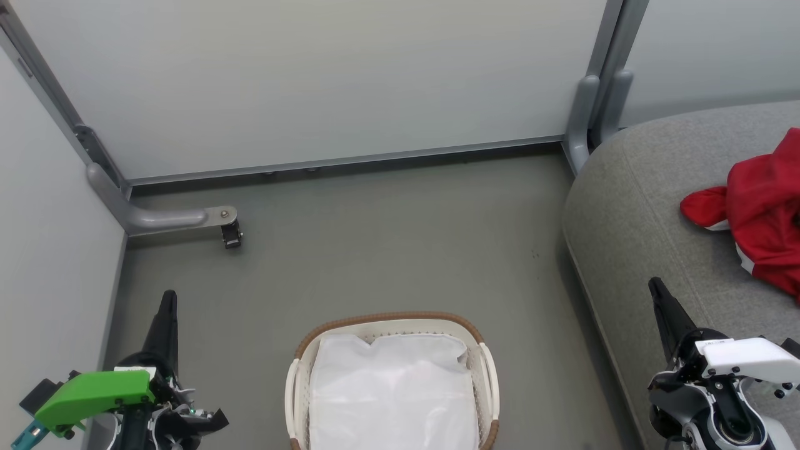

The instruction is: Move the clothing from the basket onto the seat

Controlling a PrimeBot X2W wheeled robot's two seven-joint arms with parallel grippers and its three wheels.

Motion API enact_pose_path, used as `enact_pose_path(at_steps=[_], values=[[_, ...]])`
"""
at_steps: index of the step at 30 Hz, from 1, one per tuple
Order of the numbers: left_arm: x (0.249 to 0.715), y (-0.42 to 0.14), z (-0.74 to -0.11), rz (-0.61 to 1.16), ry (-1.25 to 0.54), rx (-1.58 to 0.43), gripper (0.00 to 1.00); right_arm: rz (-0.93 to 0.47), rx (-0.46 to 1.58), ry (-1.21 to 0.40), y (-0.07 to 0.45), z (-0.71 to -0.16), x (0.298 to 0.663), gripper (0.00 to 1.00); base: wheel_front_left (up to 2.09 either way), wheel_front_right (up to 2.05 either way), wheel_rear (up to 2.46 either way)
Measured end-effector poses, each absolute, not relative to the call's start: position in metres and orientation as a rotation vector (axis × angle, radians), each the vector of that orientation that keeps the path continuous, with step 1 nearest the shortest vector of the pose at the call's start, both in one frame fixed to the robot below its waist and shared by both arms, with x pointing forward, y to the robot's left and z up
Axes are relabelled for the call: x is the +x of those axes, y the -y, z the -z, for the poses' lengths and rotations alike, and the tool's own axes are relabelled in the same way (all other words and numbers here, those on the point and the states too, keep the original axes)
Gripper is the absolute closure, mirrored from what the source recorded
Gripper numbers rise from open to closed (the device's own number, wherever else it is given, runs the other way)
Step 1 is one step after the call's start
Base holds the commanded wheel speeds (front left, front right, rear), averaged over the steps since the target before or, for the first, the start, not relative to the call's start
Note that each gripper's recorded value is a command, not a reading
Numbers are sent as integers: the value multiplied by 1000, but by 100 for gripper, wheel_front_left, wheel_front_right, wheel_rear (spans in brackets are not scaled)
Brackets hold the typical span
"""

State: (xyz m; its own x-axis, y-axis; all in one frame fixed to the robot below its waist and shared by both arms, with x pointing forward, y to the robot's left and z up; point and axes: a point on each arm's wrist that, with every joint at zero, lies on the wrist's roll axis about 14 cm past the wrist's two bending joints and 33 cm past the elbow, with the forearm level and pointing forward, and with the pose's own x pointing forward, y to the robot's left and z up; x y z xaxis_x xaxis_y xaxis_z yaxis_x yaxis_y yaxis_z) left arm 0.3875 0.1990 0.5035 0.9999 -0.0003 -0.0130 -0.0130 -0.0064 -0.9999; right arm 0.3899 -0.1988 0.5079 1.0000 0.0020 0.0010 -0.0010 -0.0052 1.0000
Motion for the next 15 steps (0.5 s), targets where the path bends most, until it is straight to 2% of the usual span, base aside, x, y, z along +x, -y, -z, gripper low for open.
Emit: enact_pose_path(at_steps=[15], values=[[387, -199, -503, -10, -10, -1577, 100, -2, 1576, -1, 199, -508, 390, 100, 0, 0, 0]])
